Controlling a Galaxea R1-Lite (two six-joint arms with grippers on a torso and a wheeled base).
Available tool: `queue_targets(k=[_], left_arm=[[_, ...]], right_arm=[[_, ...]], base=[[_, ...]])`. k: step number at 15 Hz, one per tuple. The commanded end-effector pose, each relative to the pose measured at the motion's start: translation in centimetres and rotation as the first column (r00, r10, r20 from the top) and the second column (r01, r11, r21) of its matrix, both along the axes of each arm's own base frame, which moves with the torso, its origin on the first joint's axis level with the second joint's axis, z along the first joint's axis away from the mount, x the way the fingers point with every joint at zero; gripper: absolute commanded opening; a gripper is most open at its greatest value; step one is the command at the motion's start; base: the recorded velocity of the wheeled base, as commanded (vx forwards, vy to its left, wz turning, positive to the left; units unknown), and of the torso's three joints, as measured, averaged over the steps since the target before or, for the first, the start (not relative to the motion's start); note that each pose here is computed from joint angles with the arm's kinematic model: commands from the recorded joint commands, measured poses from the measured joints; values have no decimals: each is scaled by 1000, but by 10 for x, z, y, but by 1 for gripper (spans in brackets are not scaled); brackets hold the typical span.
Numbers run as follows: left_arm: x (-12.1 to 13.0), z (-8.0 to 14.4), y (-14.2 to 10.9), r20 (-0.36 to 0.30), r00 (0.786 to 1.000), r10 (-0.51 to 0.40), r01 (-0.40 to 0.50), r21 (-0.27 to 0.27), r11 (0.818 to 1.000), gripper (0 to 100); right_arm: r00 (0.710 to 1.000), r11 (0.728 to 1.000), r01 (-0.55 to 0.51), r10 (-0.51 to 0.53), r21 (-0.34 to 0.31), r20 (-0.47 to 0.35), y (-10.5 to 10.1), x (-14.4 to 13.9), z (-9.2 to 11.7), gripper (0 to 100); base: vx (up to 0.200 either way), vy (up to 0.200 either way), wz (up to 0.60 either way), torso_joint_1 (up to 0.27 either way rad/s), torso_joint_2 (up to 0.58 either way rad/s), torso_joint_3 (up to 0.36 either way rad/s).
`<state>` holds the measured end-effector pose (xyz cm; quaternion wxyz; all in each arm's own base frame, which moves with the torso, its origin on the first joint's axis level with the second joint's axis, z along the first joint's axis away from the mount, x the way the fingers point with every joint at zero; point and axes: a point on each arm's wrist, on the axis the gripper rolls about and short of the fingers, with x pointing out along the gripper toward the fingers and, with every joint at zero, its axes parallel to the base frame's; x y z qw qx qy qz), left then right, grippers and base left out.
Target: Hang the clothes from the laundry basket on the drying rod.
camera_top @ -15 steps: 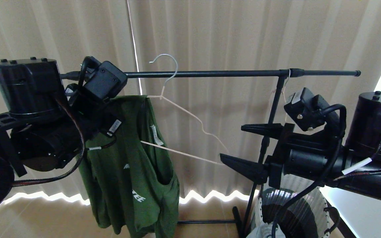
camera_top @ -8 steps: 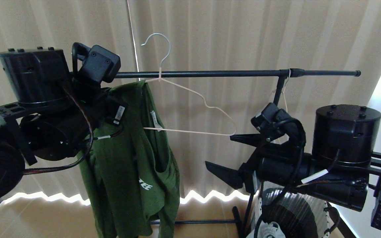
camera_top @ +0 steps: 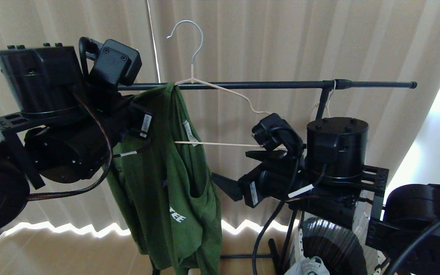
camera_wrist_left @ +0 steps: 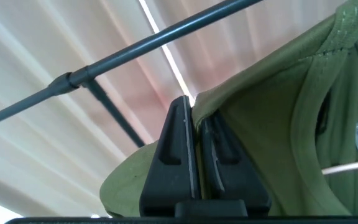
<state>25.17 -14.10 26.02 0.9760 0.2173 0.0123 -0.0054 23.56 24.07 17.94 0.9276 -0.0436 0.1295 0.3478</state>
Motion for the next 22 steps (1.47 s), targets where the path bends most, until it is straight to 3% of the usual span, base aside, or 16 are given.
queue_targets(k=[1, 11, 12, 16, 21, 22], left_arm=[[-5, 3, -4, 9, 1000, -21, 21, -11, 1000, 0], [-9, 13, -9, 38, 998, -43, 44, -28, 999, 0], [-10, 14, -9, 41, 998, -43, 44, -30, 999, 0], [-9, 14, -5, 43, 999, -3, 5, -32, 999, 0], [-6, 7, 6, 21, 999, 35, -34, -12, 999, 0], [-6, 7, 6, 21, 999, 35, -34, -12, 999, 0]], right_arm=[[1000, 1000, 0, 0, -22, -23, 14, 10, -14, 100], [998, 997, 28, -32, -66, -54, 19, 18, -33, 100], [998, 997, 28, -32, -68, -58, 18, 17, -34, 0], [994, 992, 93, -98, -82, -55, 0, 11, -31, 0], [974, 973, 223, -225, -61, -29, -57, 7, -13, 0], [974, 973, 223, -225, -61, -29, -57, 7, -13, 0]], base=[[0, 0, 0, 0, 0, 0], [0, 0, 0, 0, 0, 0], [0, 0, 0, 0, 0, 0], [0, 0, 0, 0, 0, 0], [0, 0, 0, 0, 0, 0], [0, 0, 0, 0, 0, 0]])
